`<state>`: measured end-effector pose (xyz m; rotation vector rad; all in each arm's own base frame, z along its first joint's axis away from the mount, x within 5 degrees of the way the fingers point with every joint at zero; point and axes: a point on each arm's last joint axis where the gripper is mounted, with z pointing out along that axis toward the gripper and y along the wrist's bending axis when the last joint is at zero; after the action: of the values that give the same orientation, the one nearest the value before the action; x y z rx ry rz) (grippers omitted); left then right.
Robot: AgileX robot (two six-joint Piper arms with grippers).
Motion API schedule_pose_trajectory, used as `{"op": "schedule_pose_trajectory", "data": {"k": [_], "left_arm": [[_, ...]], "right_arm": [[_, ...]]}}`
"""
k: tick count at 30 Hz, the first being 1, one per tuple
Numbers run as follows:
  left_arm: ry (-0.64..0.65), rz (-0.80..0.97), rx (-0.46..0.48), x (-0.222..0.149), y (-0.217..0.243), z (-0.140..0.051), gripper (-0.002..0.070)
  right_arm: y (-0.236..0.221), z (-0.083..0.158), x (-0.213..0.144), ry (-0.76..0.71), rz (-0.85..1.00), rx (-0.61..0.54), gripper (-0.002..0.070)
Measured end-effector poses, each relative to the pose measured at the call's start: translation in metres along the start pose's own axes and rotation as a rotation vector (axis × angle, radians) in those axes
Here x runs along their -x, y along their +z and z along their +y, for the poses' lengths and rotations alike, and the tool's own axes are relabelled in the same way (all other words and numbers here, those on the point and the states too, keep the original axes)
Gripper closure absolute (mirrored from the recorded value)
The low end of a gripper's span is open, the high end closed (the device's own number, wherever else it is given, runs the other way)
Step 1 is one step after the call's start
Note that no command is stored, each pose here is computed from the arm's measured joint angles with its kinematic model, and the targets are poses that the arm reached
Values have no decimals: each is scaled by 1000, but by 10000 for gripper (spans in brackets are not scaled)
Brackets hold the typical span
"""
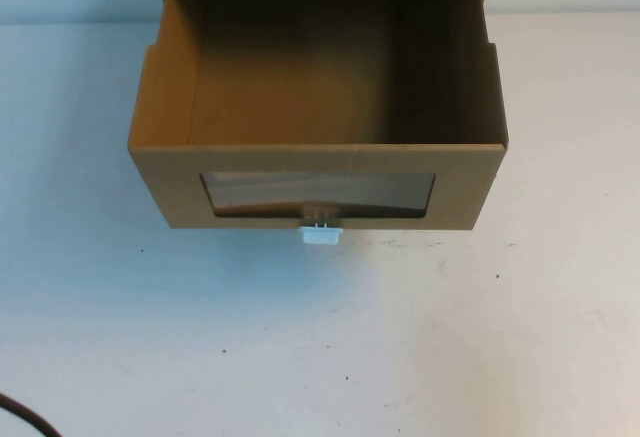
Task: Open the shoe box
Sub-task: 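Pull the top drawer of the cardboard box fully open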
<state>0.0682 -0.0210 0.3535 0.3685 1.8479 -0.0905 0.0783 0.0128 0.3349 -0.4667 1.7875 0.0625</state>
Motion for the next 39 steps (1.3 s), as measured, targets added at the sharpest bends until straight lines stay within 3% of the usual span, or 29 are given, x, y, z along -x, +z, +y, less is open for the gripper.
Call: {"op": "schedule_pose_trajectory", "data": {"k": [27,39], "left_arm": [[9,-1,43,-10,5,3,680],[19,-123,133,-97,14,-6,680]], "right_arm": [[0,0,0,3,1,5,689],[0,1,0,4,2,6,689]]}}
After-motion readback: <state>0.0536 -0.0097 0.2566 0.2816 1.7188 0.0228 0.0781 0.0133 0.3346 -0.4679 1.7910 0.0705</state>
